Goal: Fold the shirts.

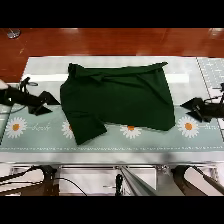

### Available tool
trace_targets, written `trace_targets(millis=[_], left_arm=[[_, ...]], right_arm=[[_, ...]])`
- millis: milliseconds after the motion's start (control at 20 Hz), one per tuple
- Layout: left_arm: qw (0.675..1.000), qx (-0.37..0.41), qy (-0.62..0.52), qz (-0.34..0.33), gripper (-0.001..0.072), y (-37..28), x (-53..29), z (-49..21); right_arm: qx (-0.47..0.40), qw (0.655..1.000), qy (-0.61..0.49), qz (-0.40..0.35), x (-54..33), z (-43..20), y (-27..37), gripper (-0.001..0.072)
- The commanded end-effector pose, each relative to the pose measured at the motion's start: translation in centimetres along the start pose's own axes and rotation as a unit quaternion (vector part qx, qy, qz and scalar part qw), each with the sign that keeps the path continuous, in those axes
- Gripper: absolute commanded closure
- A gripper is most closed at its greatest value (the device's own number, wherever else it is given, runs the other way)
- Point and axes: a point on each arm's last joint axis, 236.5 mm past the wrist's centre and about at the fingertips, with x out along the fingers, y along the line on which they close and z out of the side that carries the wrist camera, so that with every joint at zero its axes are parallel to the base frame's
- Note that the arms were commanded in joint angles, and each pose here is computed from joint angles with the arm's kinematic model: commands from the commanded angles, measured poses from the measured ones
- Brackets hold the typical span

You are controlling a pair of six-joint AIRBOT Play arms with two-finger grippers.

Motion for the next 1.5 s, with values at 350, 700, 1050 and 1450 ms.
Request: trace_targets(millis=[350, 700, 1050, 1450], left_arm=[[0.996, -0.044, -0.055, -0.061, 0.0006, -2.2, 4.7, 0.8], [0.997, -0.035, -0.035, -0.065, 0.0007, -3.5, 6.4, -0.1], [0.996, 0.048, -0.032, -0.071, 0.0686, -5.9, 5.5, 0.4], [0.995, 0.055, -0.041, -0.074, 0.0686, -6.5, 5.0, 1.1]], right_arm=[[0.027, 0.997, 0.028, 0.071, 0.3, -4.6, 2.6, 0.0086], [0.044, 0.996, 0.007, 0.074, -0.7, -3.2, 2.6, 0.0086], [0.105, 0.991, 0.031, -0.079, -2.5, -5.4, -7.2, 0.0086], [0.136, 0.989, 0.050, 0.005, 1.6, -6.3, -4.7, 0.0087]])
